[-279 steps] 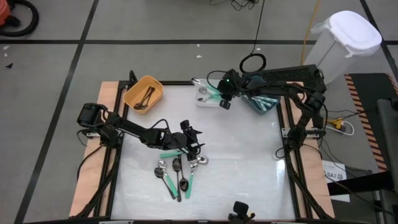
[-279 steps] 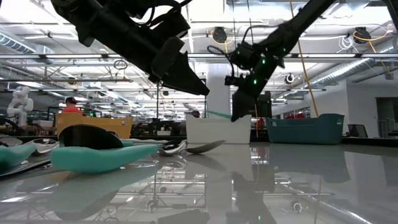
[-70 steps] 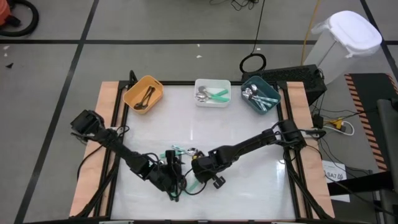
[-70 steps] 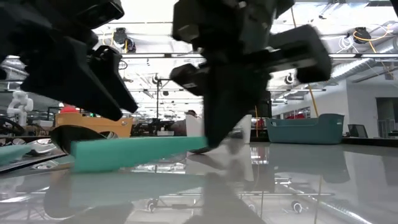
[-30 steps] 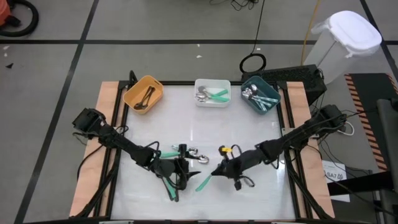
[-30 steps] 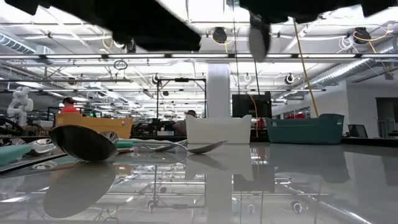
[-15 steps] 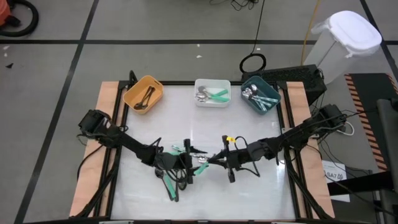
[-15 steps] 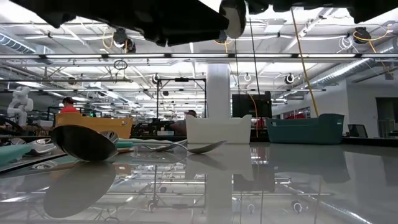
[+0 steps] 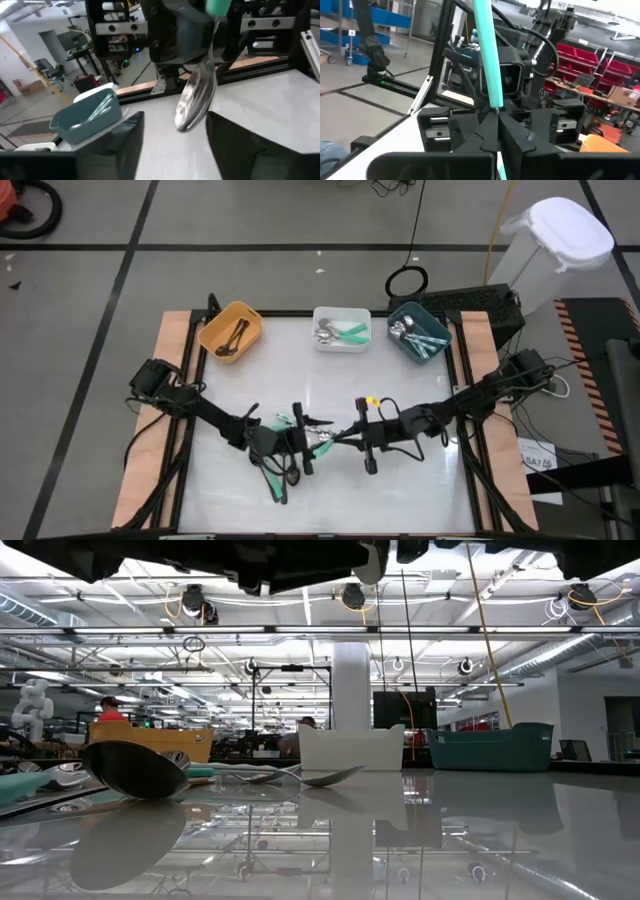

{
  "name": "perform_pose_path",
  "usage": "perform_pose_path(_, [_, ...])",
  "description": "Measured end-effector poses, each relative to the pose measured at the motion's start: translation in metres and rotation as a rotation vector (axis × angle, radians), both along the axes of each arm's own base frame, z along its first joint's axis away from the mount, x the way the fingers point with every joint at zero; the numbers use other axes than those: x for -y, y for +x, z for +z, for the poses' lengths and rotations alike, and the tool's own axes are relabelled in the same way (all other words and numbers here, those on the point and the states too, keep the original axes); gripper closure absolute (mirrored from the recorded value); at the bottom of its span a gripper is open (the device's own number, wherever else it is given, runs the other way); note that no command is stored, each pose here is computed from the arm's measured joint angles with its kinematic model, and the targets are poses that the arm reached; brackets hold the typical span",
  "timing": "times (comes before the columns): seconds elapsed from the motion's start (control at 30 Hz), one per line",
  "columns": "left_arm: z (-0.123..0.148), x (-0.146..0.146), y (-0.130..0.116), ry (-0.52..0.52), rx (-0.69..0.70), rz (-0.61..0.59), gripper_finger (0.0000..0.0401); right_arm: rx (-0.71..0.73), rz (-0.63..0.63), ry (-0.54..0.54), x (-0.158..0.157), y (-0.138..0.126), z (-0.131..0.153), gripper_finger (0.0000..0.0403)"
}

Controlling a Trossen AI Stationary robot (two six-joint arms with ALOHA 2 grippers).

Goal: Sort silverware by color (type)
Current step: Put the blue spoon into the white bin

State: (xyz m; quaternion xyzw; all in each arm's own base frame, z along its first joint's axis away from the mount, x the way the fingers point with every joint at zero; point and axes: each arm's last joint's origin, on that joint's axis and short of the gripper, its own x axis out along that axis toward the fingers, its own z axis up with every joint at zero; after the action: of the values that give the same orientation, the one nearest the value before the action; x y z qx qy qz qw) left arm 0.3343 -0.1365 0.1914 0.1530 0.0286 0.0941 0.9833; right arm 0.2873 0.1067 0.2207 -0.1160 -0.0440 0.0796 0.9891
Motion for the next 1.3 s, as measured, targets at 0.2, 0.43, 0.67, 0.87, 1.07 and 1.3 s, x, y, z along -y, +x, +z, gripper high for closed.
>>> perform_pose_path(0.2, [-0.0007, 0.0009, 0.0004, 0.001, -0.007, -0.048, 0.0277, 0.015, -0.003, 0.012, 0.0009, 0.0003, 0.0016, 0.0402])
perform_pose_path(0.43, [0.0010, 0.0010, 0.0005, 0.011, 0.006, -0.054, 0.0345, 0.019, -0.003, 0.013, 0.0009, 0.0002, 0.0021, 0.0401])
perform_pose_path(0.67, [0.0010, 0.0015, 0.0007, 0.008, 0.007, -0.078, 0.0358, 0.021, -0.002, 0.015, 0.0008, 0.0002, 0.0026, 0.0400])
perform_pose_path(0.87, [0.0012, 0.0015, 0.0007, 0.005, 0.010, -0.079, 0.0322, 0.019, -0.002, 0.014, 0.0009, 0.0003, 0.0024, 0.0400])
perform_pose_path(1.07, [0.0075, 0.0030, 0.0040, 0.007, 0.028, -0.079, 0.0272, 0.019, -0.002, 0.014, 0.0008, 0.0002, 0.0024, 0.0400])
perform_pose_path(1.3, [0.0069, 0.0045, 0.0057, 0.056, -0.009, -0.088, 0.0341, 0.018, -0.002, 0.014, 0.0009, 0.0003, 0.0023, 0.0400])
